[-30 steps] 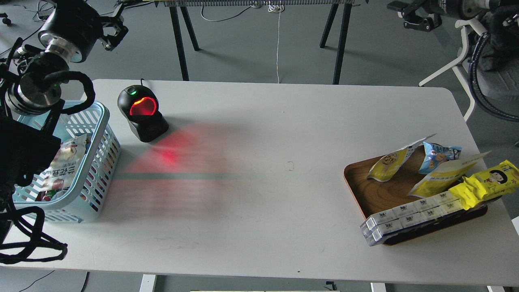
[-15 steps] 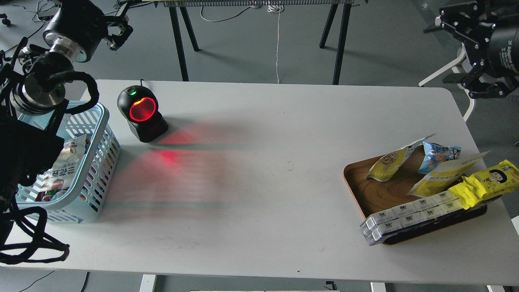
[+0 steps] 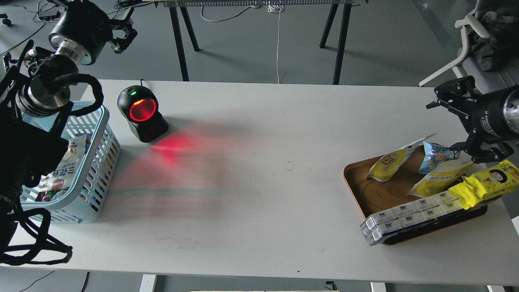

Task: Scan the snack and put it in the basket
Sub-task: 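Lower the right gripper onto the yellow snack packet in the tray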

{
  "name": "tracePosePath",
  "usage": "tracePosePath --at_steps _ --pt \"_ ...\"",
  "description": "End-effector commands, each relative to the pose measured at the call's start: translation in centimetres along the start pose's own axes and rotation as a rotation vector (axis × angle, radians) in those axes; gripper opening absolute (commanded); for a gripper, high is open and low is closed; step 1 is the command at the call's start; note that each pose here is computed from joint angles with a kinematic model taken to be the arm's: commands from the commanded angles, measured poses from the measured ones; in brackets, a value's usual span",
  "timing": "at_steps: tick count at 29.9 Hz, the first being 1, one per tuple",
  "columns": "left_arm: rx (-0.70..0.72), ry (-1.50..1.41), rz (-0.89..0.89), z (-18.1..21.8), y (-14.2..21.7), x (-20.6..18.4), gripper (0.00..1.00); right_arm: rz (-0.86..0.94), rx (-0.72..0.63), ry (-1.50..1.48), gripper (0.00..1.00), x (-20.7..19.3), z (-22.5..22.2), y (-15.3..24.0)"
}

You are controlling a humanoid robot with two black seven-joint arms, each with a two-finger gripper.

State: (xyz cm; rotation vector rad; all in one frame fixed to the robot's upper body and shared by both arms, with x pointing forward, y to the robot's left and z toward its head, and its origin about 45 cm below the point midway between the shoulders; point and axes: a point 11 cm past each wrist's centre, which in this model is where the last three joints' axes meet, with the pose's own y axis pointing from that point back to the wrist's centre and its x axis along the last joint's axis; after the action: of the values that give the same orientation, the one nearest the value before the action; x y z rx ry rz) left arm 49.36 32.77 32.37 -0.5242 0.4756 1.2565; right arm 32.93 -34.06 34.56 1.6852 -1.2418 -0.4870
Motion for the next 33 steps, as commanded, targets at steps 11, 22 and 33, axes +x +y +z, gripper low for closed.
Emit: tracePosePath --at_steps 11,22,33 --pt "0.005 0.0 -0.001 -0.3 0.0 -0.1 1.0 -0.052 -0.02 -0.034 0.89 -3.7 -0.5 -4.5" --pt "0.008 0.001 0.007 -0.5 0.2 0.3 1.0 -0.016 -0.028 -0.085 0.85 -3.1 -0.5 -7.2" --pt "0.006 -0.009 0.012 -0.1 0.3 0.5 1.0 -0.027 -0.03 -0.121 0.65 -3.2 -0.3 -8.6"
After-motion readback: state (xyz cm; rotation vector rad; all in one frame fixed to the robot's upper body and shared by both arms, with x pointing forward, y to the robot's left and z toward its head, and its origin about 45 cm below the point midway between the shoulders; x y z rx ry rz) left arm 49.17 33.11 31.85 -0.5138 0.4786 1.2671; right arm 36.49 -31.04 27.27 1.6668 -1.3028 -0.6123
